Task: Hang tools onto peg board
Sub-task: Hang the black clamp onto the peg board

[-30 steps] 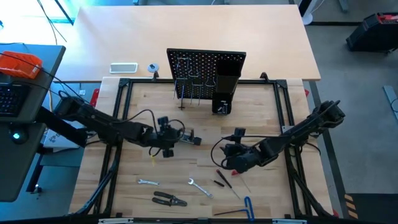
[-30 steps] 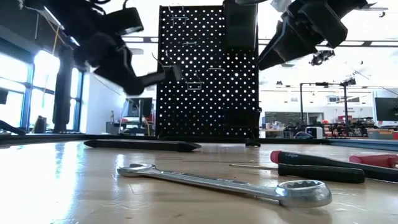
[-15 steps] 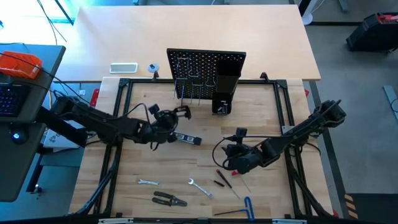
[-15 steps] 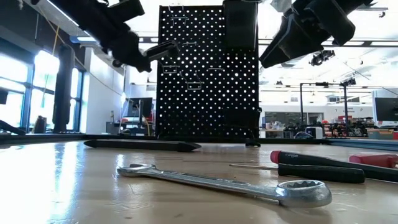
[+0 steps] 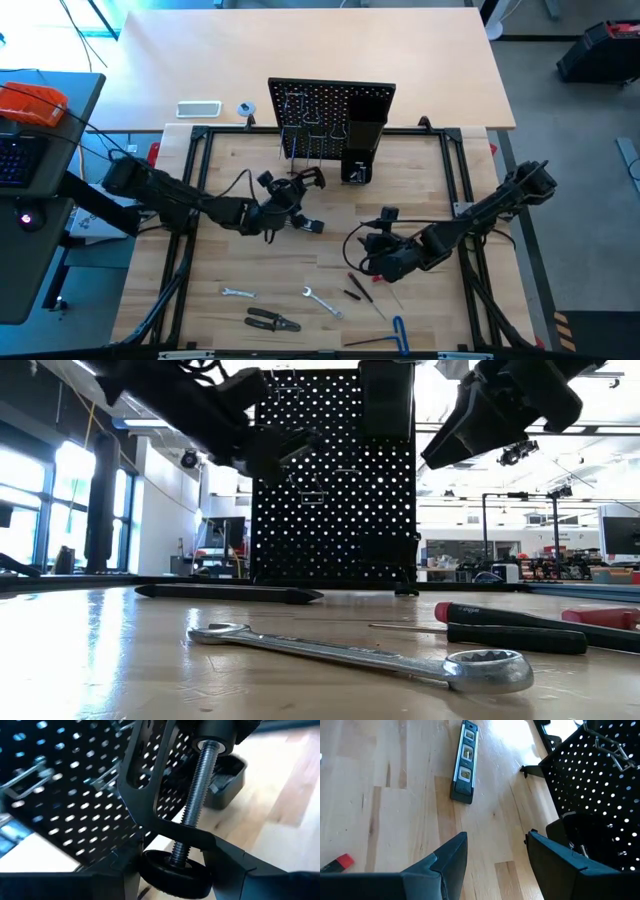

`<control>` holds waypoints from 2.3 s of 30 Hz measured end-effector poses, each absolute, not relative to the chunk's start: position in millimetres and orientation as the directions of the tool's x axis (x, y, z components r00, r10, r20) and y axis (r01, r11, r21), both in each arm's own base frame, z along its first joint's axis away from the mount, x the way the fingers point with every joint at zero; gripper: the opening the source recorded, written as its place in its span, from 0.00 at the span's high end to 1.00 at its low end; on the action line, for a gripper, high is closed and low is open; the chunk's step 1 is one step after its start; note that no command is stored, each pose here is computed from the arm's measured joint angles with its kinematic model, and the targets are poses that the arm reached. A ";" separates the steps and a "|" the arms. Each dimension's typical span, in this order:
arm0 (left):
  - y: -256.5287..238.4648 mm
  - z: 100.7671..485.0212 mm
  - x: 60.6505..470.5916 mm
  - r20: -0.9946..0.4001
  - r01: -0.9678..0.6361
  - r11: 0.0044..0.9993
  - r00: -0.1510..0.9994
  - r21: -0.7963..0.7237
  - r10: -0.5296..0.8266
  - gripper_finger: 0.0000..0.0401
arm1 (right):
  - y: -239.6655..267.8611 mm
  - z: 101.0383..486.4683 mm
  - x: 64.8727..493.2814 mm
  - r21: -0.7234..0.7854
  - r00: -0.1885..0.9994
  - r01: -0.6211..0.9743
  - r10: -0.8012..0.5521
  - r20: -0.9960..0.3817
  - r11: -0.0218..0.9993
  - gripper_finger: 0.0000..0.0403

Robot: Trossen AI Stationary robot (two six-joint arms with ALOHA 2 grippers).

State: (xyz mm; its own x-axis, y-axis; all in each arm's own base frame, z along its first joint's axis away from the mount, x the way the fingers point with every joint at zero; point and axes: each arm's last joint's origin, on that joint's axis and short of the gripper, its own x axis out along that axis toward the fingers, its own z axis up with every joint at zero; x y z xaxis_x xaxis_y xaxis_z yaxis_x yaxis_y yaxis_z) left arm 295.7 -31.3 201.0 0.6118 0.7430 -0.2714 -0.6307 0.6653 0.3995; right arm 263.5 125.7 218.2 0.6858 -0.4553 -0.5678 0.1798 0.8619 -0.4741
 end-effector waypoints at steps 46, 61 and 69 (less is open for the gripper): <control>20.9 173.4 346.9 -0.151 -0.710 0.629 0.617 0.315 0.772 0.58 | 129.5 218.9 261.1 -0.490 0.693 0.195 -0.473 -0.544 0.850 0.51; 27.1 156.1 358.5 -0.156 -0.751 0.581 0.563 0.315 0.812 0.58 | 132.5 217.8 257.8 -0.488 0.689 0.189 -0.470 -0.552 0.852 0.51; 32.2 156.1 358.3 -0.157 -0.755 0.578 0.559 0.310 0.814 0.55 | 132.3 217.9 257.8 -0.492 0.689 0.194 -0.475 -0.547 0.849 0.51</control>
State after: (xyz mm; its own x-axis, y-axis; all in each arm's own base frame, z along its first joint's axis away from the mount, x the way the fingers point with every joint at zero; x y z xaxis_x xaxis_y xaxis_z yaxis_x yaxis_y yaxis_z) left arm 358.3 32.2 156.1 0.5589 0.8143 -0.1569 -0.7549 0.5779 0.3100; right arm 257.8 132.3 217.9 0.6892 -0.4749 -0.5473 0.1938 0.8486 -0.4922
